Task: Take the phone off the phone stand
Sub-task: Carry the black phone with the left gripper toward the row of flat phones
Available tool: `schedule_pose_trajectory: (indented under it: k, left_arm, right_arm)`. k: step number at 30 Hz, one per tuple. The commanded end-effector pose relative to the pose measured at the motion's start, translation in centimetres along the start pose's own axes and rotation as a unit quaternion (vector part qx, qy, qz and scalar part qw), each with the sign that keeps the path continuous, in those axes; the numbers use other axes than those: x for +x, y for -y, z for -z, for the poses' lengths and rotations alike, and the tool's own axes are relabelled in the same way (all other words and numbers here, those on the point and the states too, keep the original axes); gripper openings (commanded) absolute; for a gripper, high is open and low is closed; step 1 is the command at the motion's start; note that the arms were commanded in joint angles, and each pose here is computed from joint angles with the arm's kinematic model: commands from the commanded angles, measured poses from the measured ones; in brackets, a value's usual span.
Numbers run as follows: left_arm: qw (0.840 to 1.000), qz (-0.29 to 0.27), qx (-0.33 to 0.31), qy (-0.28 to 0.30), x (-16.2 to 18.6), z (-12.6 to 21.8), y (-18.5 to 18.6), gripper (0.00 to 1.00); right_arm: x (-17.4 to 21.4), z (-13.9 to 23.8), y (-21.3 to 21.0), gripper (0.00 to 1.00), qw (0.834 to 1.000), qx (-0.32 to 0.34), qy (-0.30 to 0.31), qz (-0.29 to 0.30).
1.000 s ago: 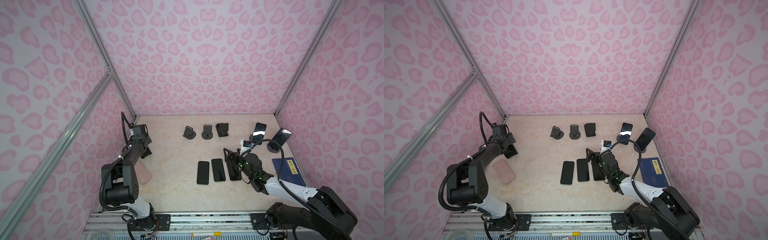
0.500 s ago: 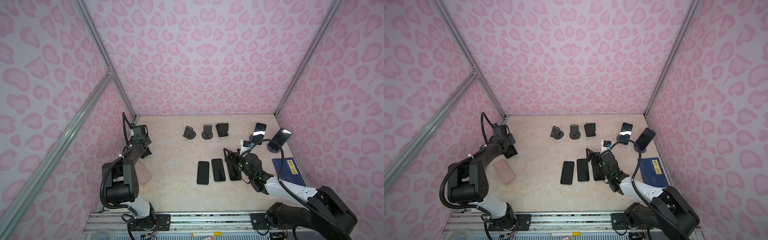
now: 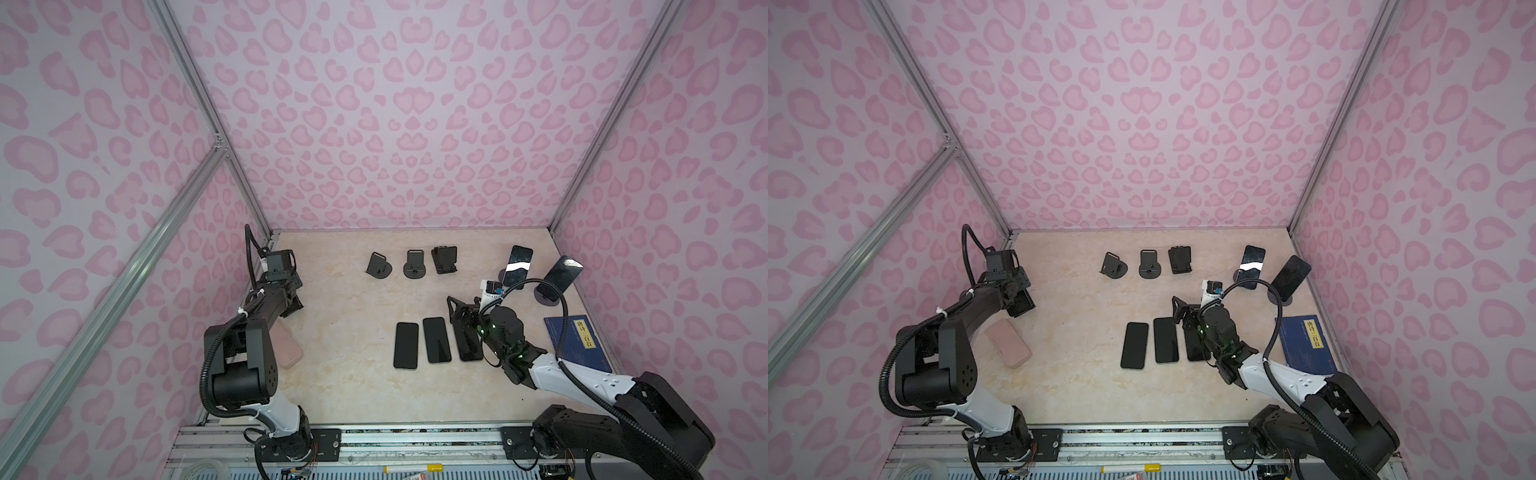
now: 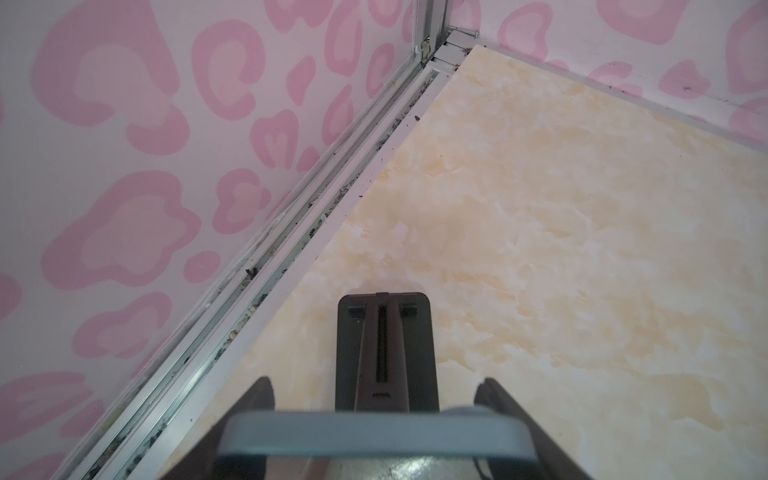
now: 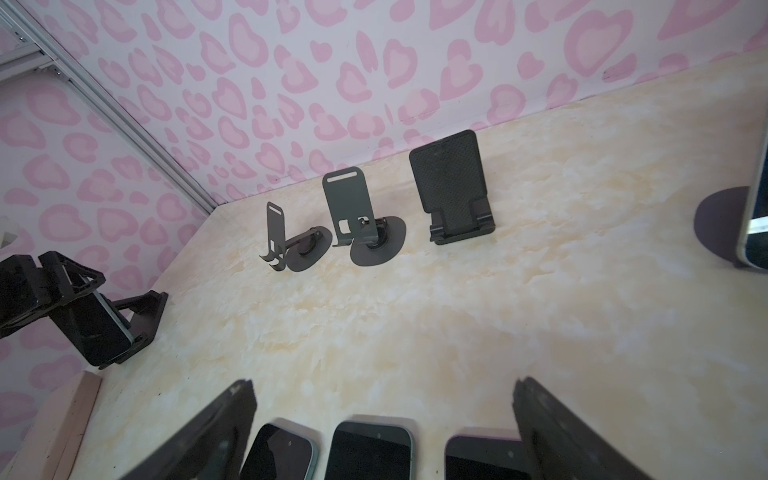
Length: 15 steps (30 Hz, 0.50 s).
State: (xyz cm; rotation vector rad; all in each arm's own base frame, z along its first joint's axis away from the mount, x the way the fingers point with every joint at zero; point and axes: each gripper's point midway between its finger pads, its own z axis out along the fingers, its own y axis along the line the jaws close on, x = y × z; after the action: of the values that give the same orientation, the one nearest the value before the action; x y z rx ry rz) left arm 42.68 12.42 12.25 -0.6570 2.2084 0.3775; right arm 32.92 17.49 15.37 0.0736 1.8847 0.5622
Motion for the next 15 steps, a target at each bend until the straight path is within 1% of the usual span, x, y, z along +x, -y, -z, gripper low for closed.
schedule_pose_trajectory:
  k: [1, 9, 15]
  left_arm:
    - [1.0, 0.003, -0.006, 0.015, -0.7, 0.6, -0.5, 0.65]
    - [1.0, 0.007, 0.002, 0.026, -1.5, 2.1, -0.7, 0.64]
    - [0.999, 0.022, 0.015, 0.031, -1.9, 3.6, -0.8, 0.62]
  right_arm:
    - [-0.5, 0.0, -0.2, 0.99, 1.0, 0.0, 0.007, 0.002]
    - [-0.7, 0.1, -0.2, 0.99, 1.0, -0.002, 0.01, 0.0]
    - [-0.7, 0.2, -0.3, 0.99, 1.0, -0.002, 0.011, 0.0]
